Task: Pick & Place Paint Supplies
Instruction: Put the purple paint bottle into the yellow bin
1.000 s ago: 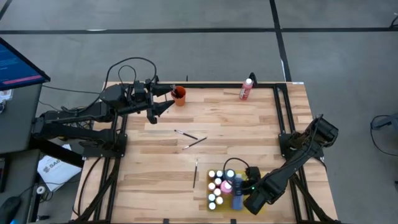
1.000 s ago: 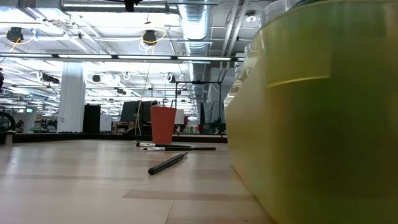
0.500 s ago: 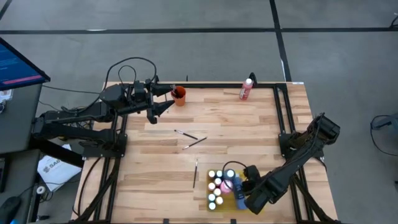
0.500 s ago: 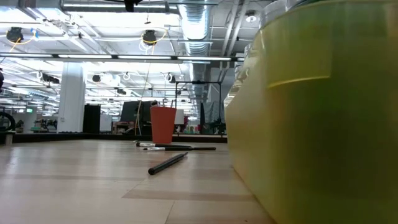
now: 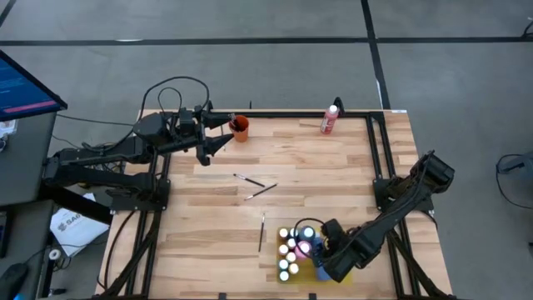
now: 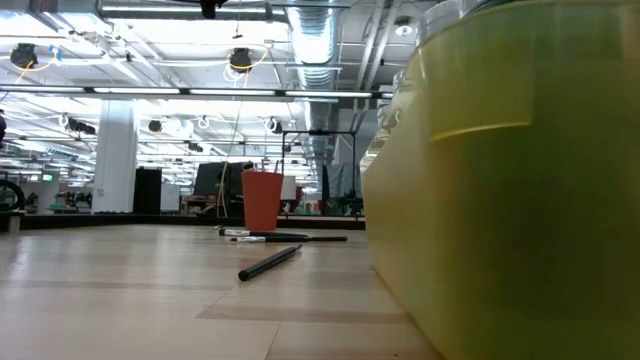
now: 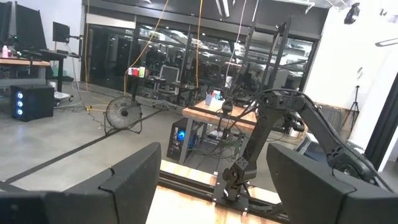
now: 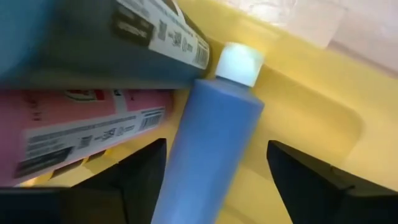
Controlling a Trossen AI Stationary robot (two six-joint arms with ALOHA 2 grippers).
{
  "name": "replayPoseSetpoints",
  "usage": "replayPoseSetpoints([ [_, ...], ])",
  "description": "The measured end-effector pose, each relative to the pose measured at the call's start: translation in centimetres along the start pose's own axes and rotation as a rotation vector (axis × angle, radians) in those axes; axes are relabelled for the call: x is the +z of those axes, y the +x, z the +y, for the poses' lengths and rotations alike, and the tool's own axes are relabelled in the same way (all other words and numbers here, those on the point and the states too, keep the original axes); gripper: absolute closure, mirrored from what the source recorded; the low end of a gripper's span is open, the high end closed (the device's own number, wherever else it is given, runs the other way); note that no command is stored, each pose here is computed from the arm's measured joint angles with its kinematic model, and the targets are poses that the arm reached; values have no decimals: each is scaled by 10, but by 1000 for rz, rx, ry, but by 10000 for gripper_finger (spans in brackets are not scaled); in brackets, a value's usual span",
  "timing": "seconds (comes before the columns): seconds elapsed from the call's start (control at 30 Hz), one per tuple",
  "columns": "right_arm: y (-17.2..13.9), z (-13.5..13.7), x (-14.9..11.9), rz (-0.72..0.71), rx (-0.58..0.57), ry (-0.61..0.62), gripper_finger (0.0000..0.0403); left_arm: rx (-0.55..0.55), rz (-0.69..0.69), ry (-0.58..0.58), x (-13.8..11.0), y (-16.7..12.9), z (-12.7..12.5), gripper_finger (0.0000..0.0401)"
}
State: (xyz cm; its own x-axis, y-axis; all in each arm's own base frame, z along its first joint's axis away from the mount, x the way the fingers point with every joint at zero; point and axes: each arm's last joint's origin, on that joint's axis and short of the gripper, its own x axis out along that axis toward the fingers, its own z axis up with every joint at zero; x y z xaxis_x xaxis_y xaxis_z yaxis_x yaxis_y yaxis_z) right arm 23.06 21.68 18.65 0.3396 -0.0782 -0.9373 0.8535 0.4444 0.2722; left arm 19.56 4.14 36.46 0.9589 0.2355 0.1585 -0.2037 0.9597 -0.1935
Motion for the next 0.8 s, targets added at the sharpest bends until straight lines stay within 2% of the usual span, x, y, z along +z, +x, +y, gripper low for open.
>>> replayPoseSetpoints([
  [0.27,10,-7,-1,2,4,3,126,-1,-5,-1,0,0,0,115],
  [0.57,28,-14,1,3,72,47,127,-1,-6,-1,1,0,0,115],
  [0.8,40,-14,1,-2,55,40,127,-1,-8,-1,1,0,0,115],
])
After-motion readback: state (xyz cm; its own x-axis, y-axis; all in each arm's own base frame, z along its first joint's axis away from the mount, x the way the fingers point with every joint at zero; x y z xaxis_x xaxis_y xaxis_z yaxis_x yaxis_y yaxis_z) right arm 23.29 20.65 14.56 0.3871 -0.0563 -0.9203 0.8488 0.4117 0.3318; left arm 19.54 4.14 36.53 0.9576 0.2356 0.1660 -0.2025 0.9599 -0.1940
